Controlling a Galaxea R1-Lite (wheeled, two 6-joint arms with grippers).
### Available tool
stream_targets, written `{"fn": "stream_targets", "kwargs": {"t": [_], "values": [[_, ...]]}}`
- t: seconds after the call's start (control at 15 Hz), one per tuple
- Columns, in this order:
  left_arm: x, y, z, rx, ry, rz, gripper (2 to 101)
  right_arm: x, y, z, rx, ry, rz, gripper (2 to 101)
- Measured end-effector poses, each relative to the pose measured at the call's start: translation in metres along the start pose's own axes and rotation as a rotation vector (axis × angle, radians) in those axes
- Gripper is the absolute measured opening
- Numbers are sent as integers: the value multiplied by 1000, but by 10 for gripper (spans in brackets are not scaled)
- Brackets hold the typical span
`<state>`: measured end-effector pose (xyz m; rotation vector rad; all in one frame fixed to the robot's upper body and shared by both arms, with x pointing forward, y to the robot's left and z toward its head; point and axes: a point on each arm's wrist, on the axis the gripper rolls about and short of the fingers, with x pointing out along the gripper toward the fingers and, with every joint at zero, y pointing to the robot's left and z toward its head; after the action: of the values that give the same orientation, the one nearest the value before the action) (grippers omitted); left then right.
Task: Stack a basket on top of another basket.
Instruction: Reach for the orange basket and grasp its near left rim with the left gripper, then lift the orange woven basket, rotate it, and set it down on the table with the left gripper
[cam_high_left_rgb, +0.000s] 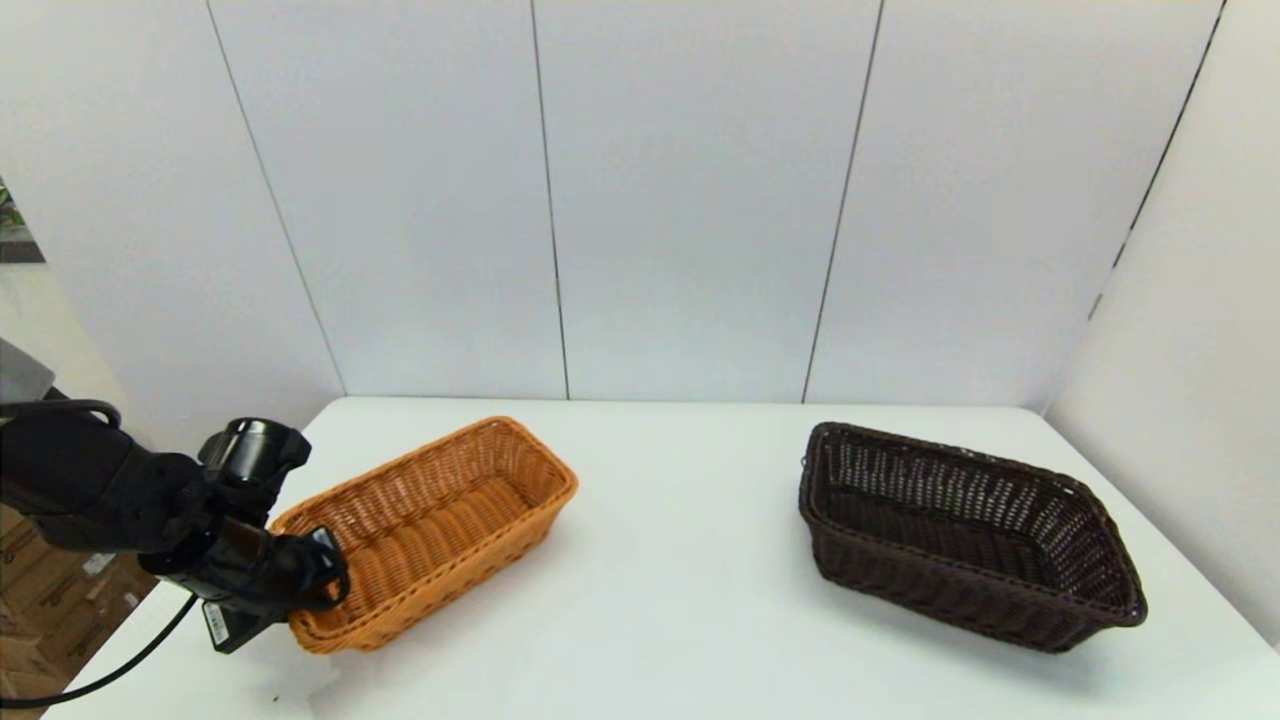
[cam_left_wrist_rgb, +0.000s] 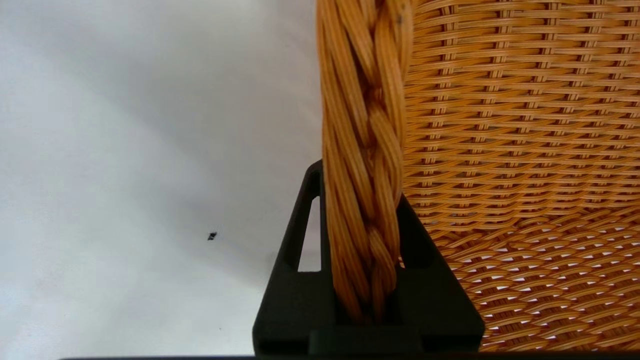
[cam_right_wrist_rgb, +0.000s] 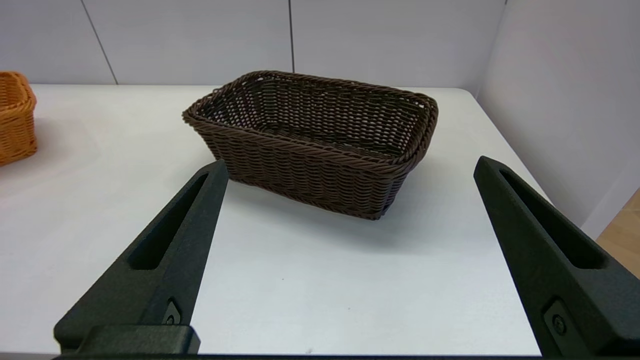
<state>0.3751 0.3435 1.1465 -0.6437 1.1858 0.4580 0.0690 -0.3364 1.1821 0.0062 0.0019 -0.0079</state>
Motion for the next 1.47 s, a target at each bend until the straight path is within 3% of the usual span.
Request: {"fn": "stream_targets", "kwargs": {"t": [0.4,0.6,1.07,1.47], "values": [[-6,-9,10,17,-42,-37,156,0,0,0,0,0,0,977],[-12,-15,16,73,-54,-84,155,0,0,0,0,0,0,977],[-21,-23,17,178,65,-318,155,0,0,0,0,0,0,977],[-29,-26,15,270,108,-446,155,0,0,0,0,0,0,977]]}}
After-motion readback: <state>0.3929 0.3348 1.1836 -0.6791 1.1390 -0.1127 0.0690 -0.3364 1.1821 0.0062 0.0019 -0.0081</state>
